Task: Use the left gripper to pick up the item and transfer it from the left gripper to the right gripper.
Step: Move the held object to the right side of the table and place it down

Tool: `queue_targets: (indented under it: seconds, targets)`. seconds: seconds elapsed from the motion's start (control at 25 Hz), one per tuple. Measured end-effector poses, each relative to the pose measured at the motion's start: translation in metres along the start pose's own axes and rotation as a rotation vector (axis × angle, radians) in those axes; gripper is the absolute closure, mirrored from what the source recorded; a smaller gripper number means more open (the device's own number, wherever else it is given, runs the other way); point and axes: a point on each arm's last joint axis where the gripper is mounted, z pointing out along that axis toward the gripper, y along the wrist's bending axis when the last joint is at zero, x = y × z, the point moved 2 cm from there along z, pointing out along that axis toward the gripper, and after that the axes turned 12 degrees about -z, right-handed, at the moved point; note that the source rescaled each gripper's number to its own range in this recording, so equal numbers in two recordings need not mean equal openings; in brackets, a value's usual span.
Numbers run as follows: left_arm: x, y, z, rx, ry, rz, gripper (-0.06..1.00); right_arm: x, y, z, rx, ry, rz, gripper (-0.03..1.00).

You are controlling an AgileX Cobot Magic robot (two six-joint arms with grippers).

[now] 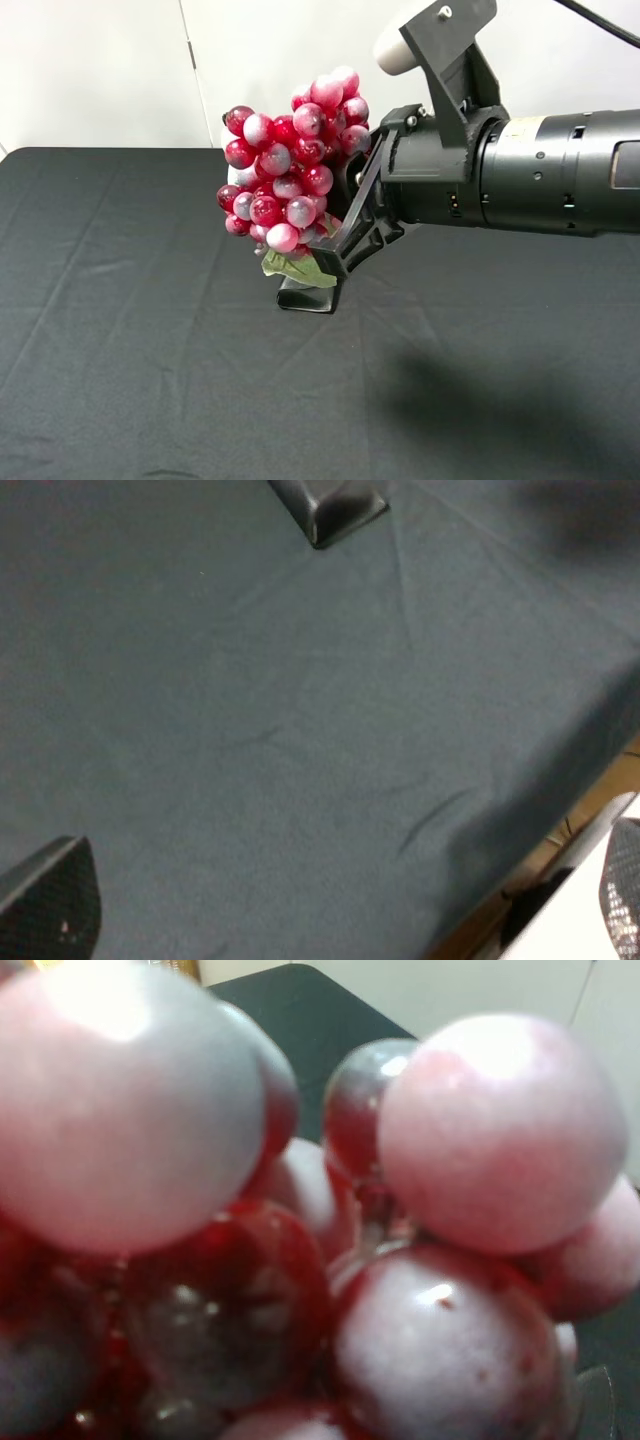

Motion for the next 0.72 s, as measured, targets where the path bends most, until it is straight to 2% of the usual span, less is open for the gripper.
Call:
queue_targets:
  seconds: [0.48, 0.56, 0.72]
  targets:
    - [-0.0011, 0.0017, 0.0031, -0.019, -0.018, -0.009, -0.05, 0.0, 0.0, 0.0, 0.0, 0.0, 0.045, 0.96]
    - [-0.0015, 0.0021, 0.0033, -0.046, -0.023, -0.021, -0.05, 0.0004, 0.0005, 0.0, -0.005, 0.003, 0.061, 0.96]
    - [-0.0025, 0.0039, 0.0042, -0.15, -0.044, -0.098, -0.05, 0.0034, 0.0052, -0.0002, -0.046, 0.033, 0.086, 0.96]
